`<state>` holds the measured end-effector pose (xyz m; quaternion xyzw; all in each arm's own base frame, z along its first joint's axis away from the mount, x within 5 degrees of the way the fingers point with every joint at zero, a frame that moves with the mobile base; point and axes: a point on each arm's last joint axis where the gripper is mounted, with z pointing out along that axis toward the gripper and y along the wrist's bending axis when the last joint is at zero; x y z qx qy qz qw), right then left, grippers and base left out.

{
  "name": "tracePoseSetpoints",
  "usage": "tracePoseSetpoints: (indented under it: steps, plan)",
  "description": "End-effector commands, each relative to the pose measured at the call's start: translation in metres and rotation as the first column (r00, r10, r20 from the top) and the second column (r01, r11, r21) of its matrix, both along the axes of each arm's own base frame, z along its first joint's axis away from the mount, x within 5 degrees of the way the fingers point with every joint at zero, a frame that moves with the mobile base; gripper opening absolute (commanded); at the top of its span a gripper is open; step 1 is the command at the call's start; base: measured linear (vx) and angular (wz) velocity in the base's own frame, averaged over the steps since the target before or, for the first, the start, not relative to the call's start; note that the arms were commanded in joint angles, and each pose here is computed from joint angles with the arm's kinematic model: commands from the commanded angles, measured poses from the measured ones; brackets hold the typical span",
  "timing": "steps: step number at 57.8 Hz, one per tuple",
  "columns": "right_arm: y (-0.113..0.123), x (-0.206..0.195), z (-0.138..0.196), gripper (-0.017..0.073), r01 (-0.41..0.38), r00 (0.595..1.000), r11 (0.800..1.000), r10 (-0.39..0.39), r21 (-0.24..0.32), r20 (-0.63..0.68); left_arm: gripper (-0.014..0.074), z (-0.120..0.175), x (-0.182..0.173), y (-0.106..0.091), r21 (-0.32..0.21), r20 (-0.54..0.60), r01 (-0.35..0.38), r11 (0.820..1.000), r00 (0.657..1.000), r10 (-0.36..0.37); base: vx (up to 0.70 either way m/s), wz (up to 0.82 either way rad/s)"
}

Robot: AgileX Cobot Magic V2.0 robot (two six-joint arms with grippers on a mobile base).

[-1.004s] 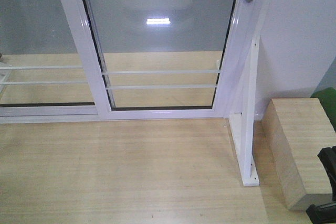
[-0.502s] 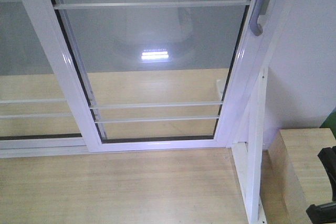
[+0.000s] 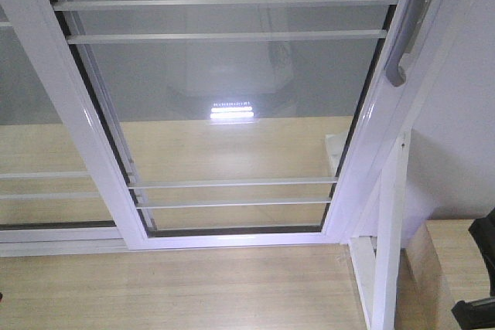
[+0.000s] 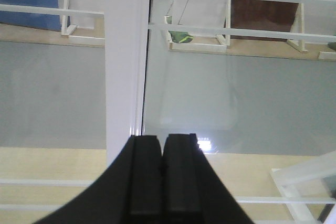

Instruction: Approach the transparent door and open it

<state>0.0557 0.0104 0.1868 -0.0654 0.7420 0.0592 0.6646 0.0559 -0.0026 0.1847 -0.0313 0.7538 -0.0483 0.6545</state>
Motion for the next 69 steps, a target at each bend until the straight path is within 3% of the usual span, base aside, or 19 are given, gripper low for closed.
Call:
tracePoseSetpoints:
  steps: [1,19,65,69]
  plan:
    - [-0.0008,0.0044,0.0045,0.0,0.019,0.998,1.0,-0.019,-0.002,0.06,0.0004,-0.0004,0.0025,0.0003,-0.017,0.05,-0.001,1.0,0.999,0.002,-0.01,0.08]
    - [-0.0002,0.0054,-0.0026,0.0,0.013,1.0,1.0,-0.014,-0.016,-0.026,0.0004,-0.0016,0.0029,-0.0001,-0.017,0.03,0.004,1.0,1.0,-0.003,-0.02,0.0]
    - [-0.0001,0.0055,-0.003,0.0,0.013,0.999,1.0,-0.013,-0.016,-0.031,0.0004,-0.0015,0.0028,-0.0001,-0.017,0.031,0.004,1.0,1.0,-0.003,0.0,0.0]
    - [-0.0003,0.0056,-0.0029,0.0,0.01,1.0,0.999,-0.012,-0.05,-0.024,0.0004,-0.0015,0.0028,-0.0001,-0.017,0.031,0.004,1.0,1.0,-0.003,0.0,0.0]
